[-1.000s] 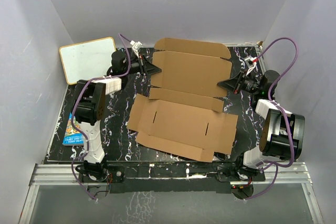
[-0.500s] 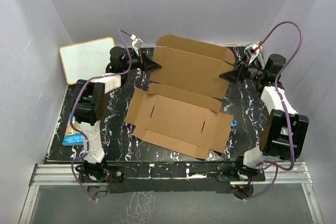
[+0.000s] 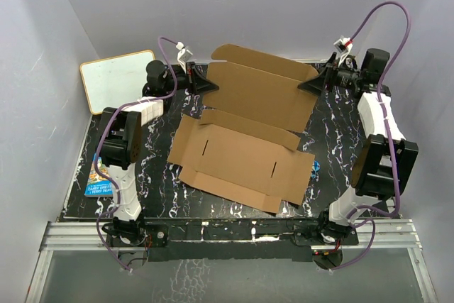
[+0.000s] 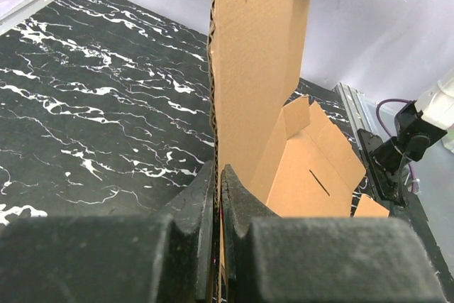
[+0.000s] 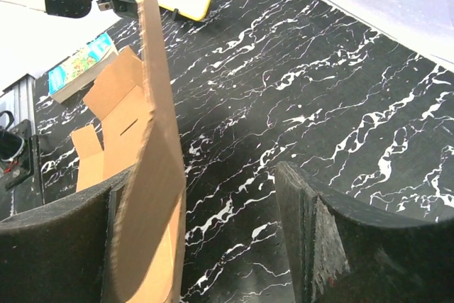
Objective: Fold the paper box
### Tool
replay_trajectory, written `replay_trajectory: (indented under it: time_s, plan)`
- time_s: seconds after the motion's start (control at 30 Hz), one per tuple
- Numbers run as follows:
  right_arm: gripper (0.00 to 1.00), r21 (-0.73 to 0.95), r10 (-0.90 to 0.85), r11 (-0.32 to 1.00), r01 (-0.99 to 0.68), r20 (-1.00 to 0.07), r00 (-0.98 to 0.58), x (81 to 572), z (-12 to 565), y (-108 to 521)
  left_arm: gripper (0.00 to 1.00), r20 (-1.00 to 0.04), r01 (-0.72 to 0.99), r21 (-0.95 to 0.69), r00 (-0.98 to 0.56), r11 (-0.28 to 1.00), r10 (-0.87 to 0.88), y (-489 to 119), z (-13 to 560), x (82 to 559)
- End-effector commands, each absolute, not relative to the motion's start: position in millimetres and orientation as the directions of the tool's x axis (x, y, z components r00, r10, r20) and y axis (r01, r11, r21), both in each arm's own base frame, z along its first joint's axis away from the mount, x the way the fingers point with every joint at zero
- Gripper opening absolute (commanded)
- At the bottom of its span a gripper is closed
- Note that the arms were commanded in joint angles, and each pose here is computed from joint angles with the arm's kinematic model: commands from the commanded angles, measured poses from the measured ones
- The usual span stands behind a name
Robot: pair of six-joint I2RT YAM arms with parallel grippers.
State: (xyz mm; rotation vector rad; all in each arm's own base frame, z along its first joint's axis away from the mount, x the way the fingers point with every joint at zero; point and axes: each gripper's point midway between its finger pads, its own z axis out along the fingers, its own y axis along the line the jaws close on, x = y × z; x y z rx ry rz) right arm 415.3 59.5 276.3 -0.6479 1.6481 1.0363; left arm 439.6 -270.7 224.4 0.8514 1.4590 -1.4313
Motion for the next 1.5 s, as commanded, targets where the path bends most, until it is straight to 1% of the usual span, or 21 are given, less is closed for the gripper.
replay_trajectory:
  time_s: [0.0, 0.1, 0.17, 0.37, 0.53, 0.67, 0.9, 1.0, 1.23, 1.4, 1.47]
  plan:
    - [0.75, 0.215, 0.006, 0.475, -0.853, -0.971, -0.241, 418, 300, 64, 0.00, -0.961, 0.963, -0.261, -0.252, 0.063, -0.116, -272, 253, 440]
    - [0.75, 0.192, -0.041, 0.501, -0.844, -0.969, -0.245, 423, 297, 67, 0.00, -0.961, 0.963, -0.260, -0.252, 0.065, -0.118, -272, 256, 442]
    - [0.72, 0.188, -0.064, 0.507, -0.841, -0.965, -0.255, 424, 296, 69, 0.00, -0.961, 0.963, -0.261, -0.252, 0.065, -0.117, -272, 256, 443]
    - [0.57, 0.171, -0.116, 0.518, -0.838, -0.957, -0.267, 421, 296, 76, 0.00, -0.959, 0.961, -0.267, -0.258, 0.071, -0.114, -273, 255, 447]
    - [0.40, 0.148, -0.147, 0.524, -0.839, -0.954, -0.260, 418, 296, 80, 0.00, -0.959, 0.960, -0.269, -0.259, 0.076, -0.114, -273, 254, 449]
    - [0.39, 0.138, -0.147, 0.523, -0.841, -0.958, -0.248, 416, 303, 81, 0.00, -0.959, 0.959, -0.272, -0.263, 0.078, -0.108, -273, 252, 450]
    - [0.40, 0.111, -0.156, 0.536, -0.837, -0.961, -0.228, 414, 312, 80, 0.00, -0.959, 0.958, -0.274, -0.265, 0.084, -0.102, -273, 250, 452]
    - [0.38, 0.103, -0.159, 0.536, -0.838, -0.963, -0.220, 414, 314, 80, 0.00, -0.958, 0.957, -0.276, -0.267, 0.086, -0.101, -272, 249, 452]
    - [0.27, 0.110, -0.162, 0.527, -0.843, -0.960, -0.227, 411, 313, 81, 0.00, -0.958, 0.957, -0.277, -0.268, 0.089, -0.104, -273, 249, 455]
    - [0.10, 0.098, -0.172, 0.524, -0.846, -0.961, -0.218, 409, 314, 81, 0.00, -0.957, 0.957, -0.277, -0.267, 0.089, -0.109, -273, 251, 455]
    - [0.08, 0.088, -0.178, 0.529, -0.844, -0.961, -0.212, 409, 317, 80, 0.00, -0.957, 0.956, -0.277, -0.267, 0.093, -0.110, -273, 251, 456]
